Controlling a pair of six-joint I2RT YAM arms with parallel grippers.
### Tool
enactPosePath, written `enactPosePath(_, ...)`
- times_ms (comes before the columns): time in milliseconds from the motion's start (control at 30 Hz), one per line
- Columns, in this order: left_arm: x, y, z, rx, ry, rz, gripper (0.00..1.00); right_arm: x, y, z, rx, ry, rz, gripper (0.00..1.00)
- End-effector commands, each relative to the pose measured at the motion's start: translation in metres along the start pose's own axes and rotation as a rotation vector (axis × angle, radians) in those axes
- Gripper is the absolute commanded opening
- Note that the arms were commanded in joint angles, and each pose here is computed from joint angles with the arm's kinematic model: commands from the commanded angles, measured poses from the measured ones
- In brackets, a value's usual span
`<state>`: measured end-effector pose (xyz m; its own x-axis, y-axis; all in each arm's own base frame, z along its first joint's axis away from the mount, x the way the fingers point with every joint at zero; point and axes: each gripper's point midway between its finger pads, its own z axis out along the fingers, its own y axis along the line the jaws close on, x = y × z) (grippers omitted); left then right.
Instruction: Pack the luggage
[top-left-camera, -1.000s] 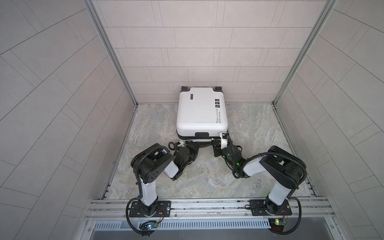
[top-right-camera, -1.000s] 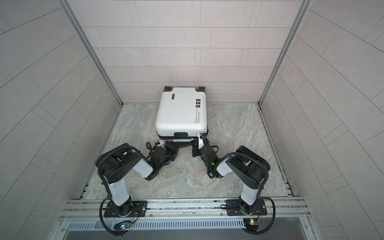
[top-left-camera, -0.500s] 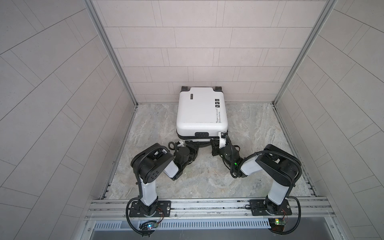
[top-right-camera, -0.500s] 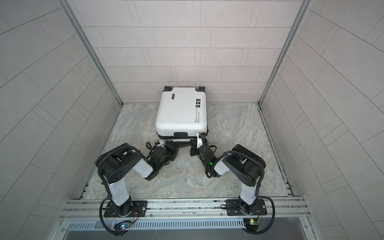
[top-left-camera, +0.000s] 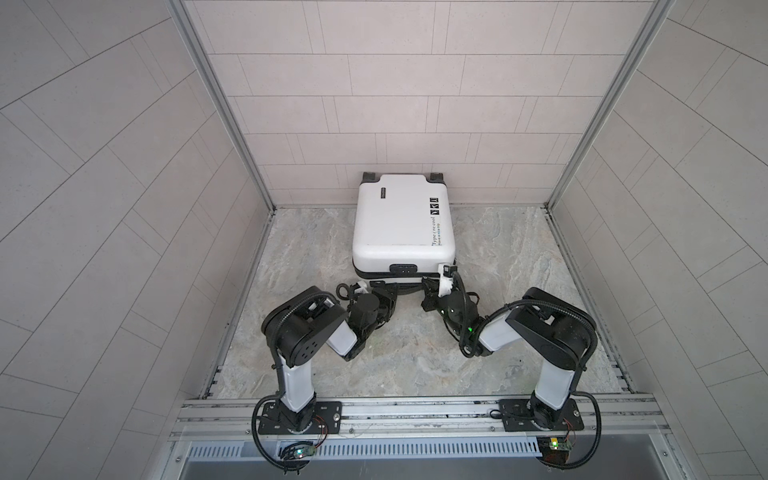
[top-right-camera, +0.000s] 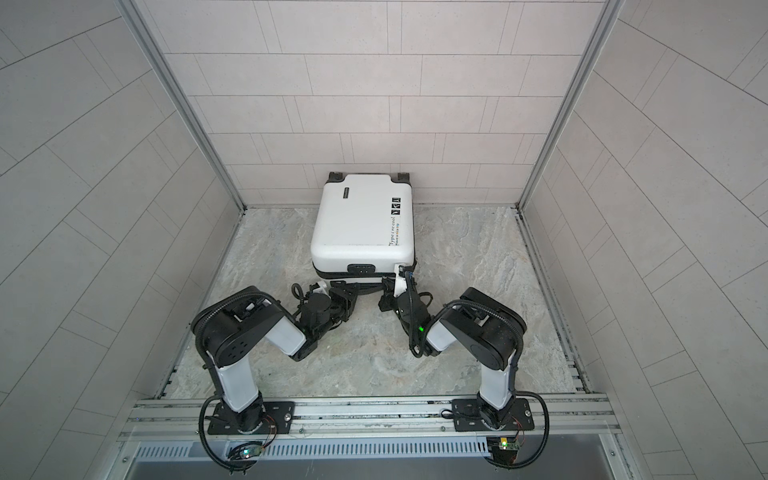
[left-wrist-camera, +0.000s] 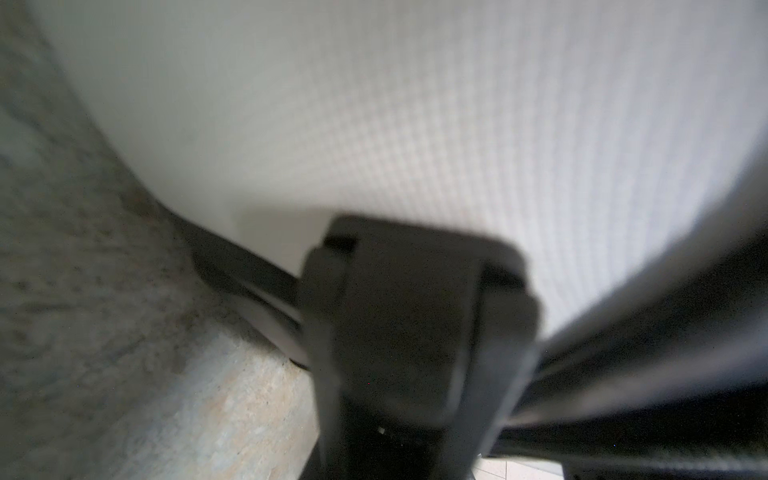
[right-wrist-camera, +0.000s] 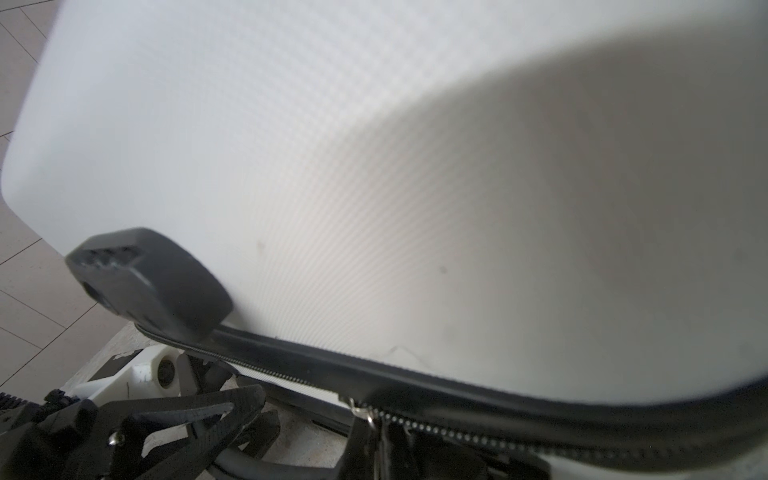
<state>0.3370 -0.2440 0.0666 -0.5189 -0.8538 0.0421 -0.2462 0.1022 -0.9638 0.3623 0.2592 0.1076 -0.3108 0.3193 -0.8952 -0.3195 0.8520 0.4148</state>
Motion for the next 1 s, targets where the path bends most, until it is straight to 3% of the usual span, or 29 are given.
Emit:
enactPosePath(0,0.022,-0.024,-0.005,0.081,0.093,0.047,0.00,-0.010,-0.021,0.001,0.092,-0.046,0.014,0.00)
enactPosePath(967,0.015,-0.023,-0.013,0.082,0.062,0.059,0.00,-0.024,-0.073,-0.032,0.229,-0.052,-0.004,0.00)
